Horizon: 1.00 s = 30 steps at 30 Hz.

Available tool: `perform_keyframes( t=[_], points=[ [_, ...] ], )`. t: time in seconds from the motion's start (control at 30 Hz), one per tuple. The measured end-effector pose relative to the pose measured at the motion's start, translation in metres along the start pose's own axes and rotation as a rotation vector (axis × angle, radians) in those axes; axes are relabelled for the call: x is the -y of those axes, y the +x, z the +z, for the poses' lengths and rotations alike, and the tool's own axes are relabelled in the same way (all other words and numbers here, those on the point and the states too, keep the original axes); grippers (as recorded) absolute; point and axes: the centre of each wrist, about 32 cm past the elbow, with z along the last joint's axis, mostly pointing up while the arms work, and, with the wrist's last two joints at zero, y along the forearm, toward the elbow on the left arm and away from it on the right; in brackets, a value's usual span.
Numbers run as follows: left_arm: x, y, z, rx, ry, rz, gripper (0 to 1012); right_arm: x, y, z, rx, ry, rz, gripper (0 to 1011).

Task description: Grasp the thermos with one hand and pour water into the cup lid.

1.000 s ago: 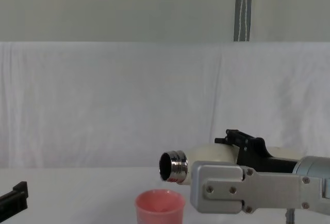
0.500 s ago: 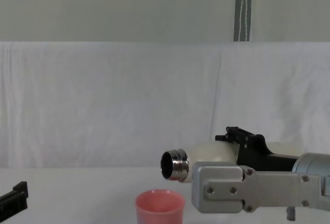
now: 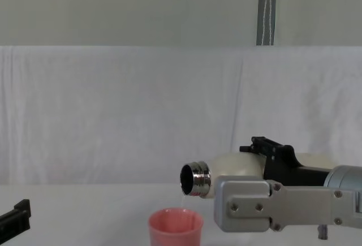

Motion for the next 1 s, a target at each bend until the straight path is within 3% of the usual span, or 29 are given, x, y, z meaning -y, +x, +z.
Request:
perform_keyframes(
  t=[1.0],
  points=[
    [0.0, 0.0, 0.0, 0.0, 0.0, 0.0, 1001, 0.0004, 0.0029, -0.001, 0.019, -0.006, 0.011, 955]
  ],
)
